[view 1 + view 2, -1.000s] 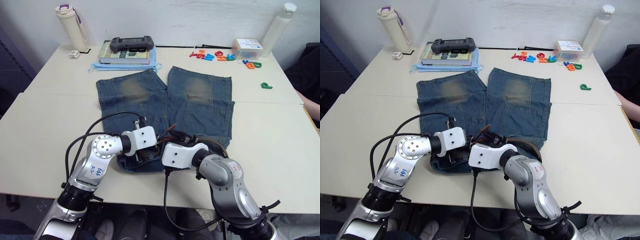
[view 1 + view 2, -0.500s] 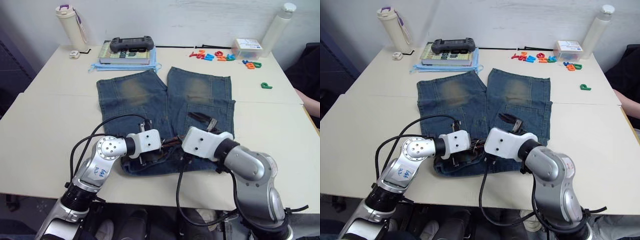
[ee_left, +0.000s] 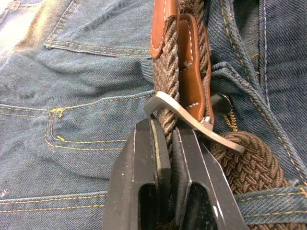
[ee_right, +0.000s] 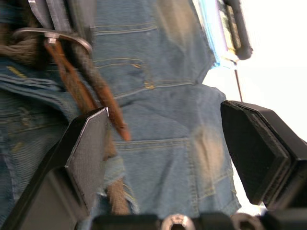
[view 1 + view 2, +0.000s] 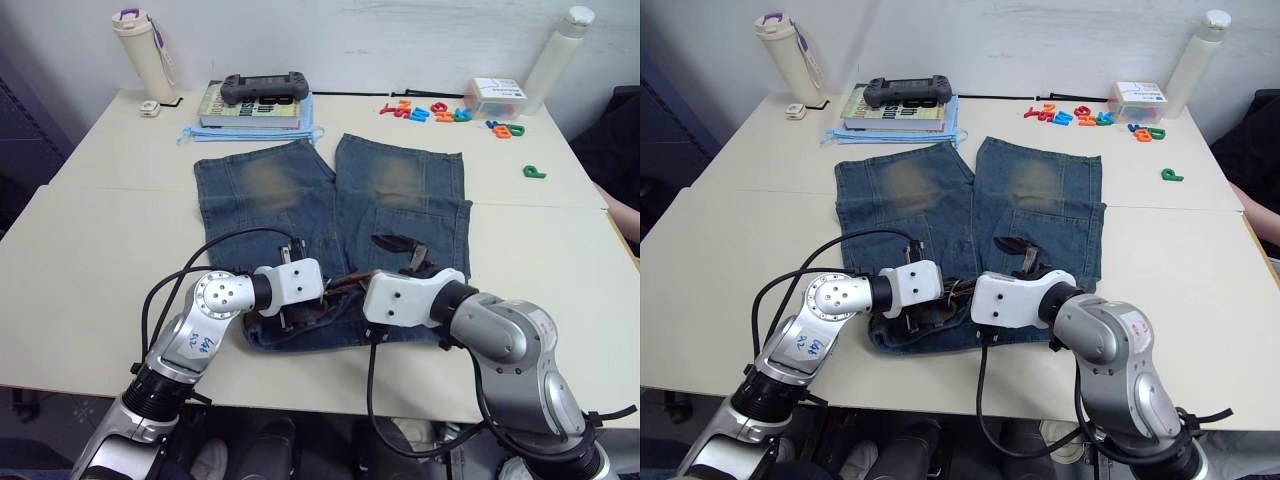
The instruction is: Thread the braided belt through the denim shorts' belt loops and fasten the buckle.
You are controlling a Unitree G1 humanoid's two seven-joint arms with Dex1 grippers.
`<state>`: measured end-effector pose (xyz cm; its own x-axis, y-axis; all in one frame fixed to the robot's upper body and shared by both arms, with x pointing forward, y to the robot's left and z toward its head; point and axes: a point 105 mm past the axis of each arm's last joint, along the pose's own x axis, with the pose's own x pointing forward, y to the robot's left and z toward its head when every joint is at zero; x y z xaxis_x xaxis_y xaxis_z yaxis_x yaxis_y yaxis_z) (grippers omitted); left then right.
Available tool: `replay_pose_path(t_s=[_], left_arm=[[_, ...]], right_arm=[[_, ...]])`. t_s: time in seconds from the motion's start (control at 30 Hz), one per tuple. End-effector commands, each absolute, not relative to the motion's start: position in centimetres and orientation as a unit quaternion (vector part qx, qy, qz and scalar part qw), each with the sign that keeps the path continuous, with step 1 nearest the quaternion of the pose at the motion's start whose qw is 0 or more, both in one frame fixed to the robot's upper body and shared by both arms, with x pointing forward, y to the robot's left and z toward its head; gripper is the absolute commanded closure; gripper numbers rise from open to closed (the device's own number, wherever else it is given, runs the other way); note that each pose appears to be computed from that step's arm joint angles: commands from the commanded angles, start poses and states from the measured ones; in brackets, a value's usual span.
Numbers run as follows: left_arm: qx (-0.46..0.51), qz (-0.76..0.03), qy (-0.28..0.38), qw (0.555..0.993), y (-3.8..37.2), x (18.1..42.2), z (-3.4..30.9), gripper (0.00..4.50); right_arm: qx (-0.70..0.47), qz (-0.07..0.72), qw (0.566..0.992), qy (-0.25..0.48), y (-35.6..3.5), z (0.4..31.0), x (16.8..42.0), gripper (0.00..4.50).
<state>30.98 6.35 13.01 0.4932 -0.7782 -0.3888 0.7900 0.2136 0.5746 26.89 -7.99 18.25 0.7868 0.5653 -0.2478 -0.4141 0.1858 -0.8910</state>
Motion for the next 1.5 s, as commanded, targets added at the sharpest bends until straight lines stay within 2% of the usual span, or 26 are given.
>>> replay_pose_path(t_s=[0.03, 0.47, 0.53, 0.6, 0.77, 0.8, 1.0, 1.07, 1.1, 1.23, 1.37, 1.5], left_arm=[[0.376, -0.515, -0.015, 0.770, 5.6, 30.6, 13.7, 4.50], [0.401, -0.513, -0.027, 0.758, 5.7, 30.6, 13.7, 4.50], [0.411, -0.512, -0.030, 0.754, 5.7, 30.6, 13.7, 4.50], [0.418, -0.511, -0.033, 0.750, 5.8, 30.6, 13.6, 4.50], [0.434, -0.507, -0.046, 0.743, 5.9, 30.6, 13.7, 4.50], [0.435, -0.506, -0.048, 0.743, 5.9, 30.6, 13.7, 4.50], [0.446, -0.500, -0.074, 0.739, 6.2, 30.6, 14.1, 4.50], [0.439, -0.497, -0.078, 0.744, 6.5, 30.6, 14.2, 3.65], [0.427, -0.495, -0.076, 0.753, 6.7, 30.6, 14.3, 3.42], [0.373, -0.495, -0.063, 0.782, 7.7, 30.2, 14.9, 1.86], [0.296, -0.499, -0.054, 0.813, 9.9, 28.9, 15.8, 1.86], [0.257, -0.505, -0.039, 0.823, 12.3, 26.9, 15.5, 1.86]], right_arm=[[-0.563, 0.311, 0.760, -0.089, -7.7, 18.7, 26.6, 0.52], [-0.576, 0.316, 0.749, -0.084, -6.9, 17.8, 27.3, 0.52], [-0.577, 0.320, 0.747, -0.083, -6.7, 17.7, 27.3, 1.02], [-0.577, 0.321, 0.747, -0.083, -6.5, 17.6, 27.4, 1.72], [-0.575, 0.324, 0.747, -0.083, -6.1, 17.5, 27.5, 4.12], [-0.575, 0.324, 0.747, -0.082, -6.1, 17.4, 27.5, 4.46], [-0.573, 0.325, 0.748, -0.079, -6.1, 17.3, 27.5, 4.46], [-0.573, 0.324, 0.749, -0.080, -6.1, 17.3, 27.4, 4.50], [-0.573, 0.323, 0.749, -0.081, -6.1, 17.4, 27.4, 4.50], [-0.575, 0.320, 0.748, -0.082, -6.2, 17.4, 27.4, 4.50], [-0.577, 0.317, 0.748, -0.082, -6.4, 17.4, 27.3, 4.50], [-0.577, 0.316, 0.749, -0.082, -6.4, 17.5, 27.3, 4.50]])
